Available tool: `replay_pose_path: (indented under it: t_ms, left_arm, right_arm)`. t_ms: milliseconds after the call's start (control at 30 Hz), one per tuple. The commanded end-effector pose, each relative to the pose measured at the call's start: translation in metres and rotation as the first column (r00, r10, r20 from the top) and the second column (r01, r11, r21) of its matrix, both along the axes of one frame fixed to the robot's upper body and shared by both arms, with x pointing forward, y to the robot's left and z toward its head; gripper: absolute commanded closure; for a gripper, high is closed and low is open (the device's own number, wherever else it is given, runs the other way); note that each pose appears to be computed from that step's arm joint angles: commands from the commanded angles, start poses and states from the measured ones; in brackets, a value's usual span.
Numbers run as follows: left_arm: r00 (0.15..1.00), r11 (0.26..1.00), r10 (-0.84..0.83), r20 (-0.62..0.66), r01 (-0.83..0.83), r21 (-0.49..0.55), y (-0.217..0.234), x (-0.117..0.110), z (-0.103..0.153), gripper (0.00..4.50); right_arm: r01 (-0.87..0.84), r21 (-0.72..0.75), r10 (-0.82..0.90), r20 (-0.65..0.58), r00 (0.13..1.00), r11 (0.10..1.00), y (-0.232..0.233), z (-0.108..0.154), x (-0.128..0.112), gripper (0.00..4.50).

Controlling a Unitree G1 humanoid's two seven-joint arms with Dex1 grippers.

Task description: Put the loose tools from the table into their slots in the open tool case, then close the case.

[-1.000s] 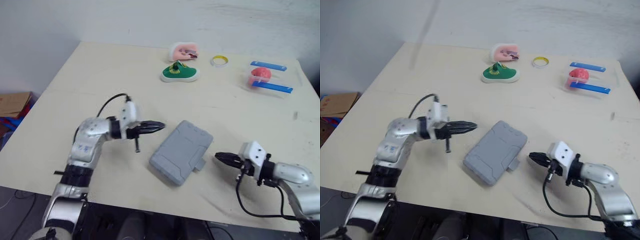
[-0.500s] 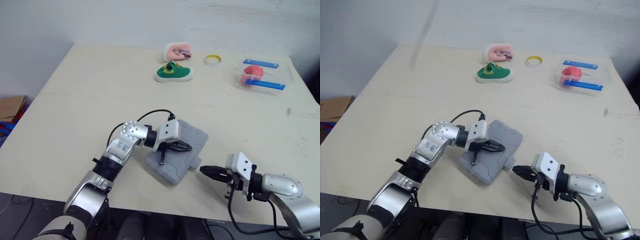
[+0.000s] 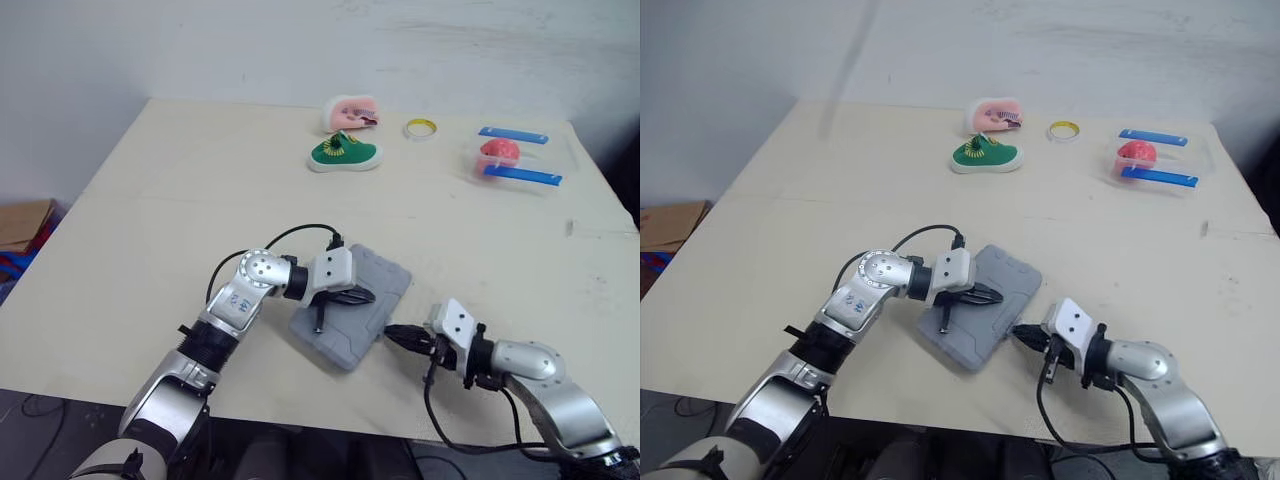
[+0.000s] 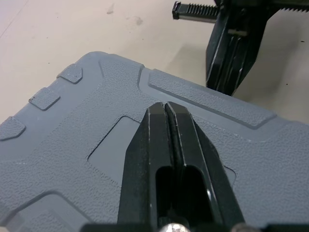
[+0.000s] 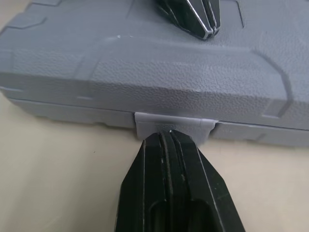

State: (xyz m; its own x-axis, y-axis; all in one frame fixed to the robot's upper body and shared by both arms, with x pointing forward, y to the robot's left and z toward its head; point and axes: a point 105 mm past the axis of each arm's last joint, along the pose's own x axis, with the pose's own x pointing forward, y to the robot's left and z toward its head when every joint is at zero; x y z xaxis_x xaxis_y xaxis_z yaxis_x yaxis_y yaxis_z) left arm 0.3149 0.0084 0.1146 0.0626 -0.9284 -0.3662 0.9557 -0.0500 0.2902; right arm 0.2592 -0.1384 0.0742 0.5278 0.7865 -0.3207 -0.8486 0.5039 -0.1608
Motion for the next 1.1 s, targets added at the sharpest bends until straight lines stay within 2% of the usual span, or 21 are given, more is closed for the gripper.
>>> replay_pose_path:
  t_ms: [33,300,533,700,833,1000,1100]
  left_arm:
    - [0.991,0.991,0.063,-0.118,-0.047,0.128,0.015,-0.004,-0.044,4.5]
    - [0.986,0.986,0.07,-0.151,-0.045,0.158,0.021,-0.007,-0.054,4.5]
    - [0.977,0.974,0.099,-0.191,-0.055,0.22,0.032,-0.008,-0.076,4.5]
    - [0.983,0.962,0.118,-0.139,-0.079,0.261,0.04,-0.003,-0.087,4.5]
    - [0.977,0.98,0.139,-0.162,-0.112,0.166,0.04,-0.001,-0.076,4.5]
    - [0.998,1.0,-0.03,0.062,0.03,-0.002,0.037,-0.009,-0.034,4.5]
    - [0.984,0.991,-0.004,0.178,0.027,-0.128,0.043,-0.002,0.001,4.5]
  right_arm:
    - [-0.025,0.03,0.023,0.053,0.998,0.999,0.011,0.008,0.004,4.37]
    - [-0.054,0.005,0.053,0.06,0.997,0.999,0.02,0.0,0.011,4.37]
    - [-0.065,0.012,0.064,0.068,0.996,0.998,0.031,-0.001,0.022,4.37]
    - [-0.064,-0.017,0.065,0.055,0.996,0.998,0.035,-0.007,0.025,4.37]
    - [-0.08,-0.016,0.081,0.081,0.993,0.997,0.03,0.006,0.022,4.37]
    - [-0.091,-0.067,0.097,0.091,0.991,0.994,0.002,0.023,0.014,4.37]
    - [-0.106,-0.091,0.115,0.093,0.989,0.99,-0.014,0.031,0.007,4.37]
